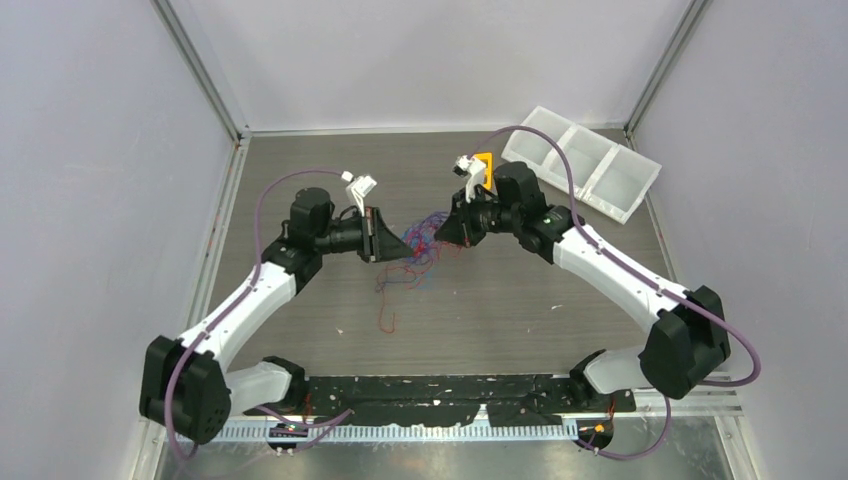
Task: Untangle the cables
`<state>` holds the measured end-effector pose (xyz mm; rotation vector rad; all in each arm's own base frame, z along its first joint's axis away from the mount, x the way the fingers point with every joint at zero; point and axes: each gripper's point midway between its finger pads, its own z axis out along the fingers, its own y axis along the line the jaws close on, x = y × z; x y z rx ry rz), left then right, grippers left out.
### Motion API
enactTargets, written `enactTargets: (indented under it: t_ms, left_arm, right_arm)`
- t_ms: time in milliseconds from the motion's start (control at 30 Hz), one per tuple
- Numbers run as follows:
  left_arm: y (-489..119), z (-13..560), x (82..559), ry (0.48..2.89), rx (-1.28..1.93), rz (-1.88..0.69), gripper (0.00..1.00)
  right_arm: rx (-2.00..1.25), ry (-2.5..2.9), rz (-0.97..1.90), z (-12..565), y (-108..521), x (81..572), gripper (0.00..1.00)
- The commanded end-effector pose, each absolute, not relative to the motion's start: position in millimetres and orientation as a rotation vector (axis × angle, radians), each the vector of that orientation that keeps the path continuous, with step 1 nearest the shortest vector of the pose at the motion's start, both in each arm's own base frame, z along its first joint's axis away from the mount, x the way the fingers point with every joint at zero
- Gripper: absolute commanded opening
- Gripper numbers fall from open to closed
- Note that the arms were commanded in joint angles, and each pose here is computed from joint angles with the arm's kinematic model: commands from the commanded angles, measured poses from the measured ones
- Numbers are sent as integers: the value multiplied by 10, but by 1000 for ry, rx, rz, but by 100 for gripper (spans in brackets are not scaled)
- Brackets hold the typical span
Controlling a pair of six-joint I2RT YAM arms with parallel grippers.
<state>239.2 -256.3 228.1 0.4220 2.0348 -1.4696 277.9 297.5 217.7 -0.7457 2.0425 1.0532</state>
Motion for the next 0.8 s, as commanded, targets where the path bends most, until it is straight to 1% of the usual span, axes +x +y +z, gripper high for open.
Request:
enactTargets:
  t_ms: [0, 33, 133, 267, 333, 367, 533, 767]
  left_arm:
    - [-2265, 2160, 2397, 2096, 467, -1160, 30]
    - [-2247, 2144, 2441, 2101, 455, -1121, 34]
    - [-2195, 2094, 2658, 2109, 414, -936, 40]
    - [-2364, 2265, 2705, 2034, 466, -939, 66]
    - [-2437, 2310, 2700, 2007, 487, -937, 76]
    - [-2462, 2307, 2712, 2000, 492, -927, 78]
    - [-2561, 2235, 2899, 2016, 486, -792, 76]
    - [-2465, 1893, 3353, 2101, 421, -510, 60]
  right_arm:
    - [-642, 2055, 654, 2072, 2405, 3185, 5]
    - [-646, 2056, 708, 2087, 2458, 3125, 5]
    - [-689, 2024, 931, 2169, 2689, 2911, 5]
    - [-686, 2022, 1003, 2207, 2772, 2876, 5]
    - [-693, 2020, 1009, 2223, 2784, 2878, 5]
    - [-692, 2021, 1020, 2234, 2794, 2868, 5]
    - [-735, 1985, 1150, 2357, 2943, 2717, 5]
    - [-830, 1877, 1428, 2697, 3133, 2363, 5]
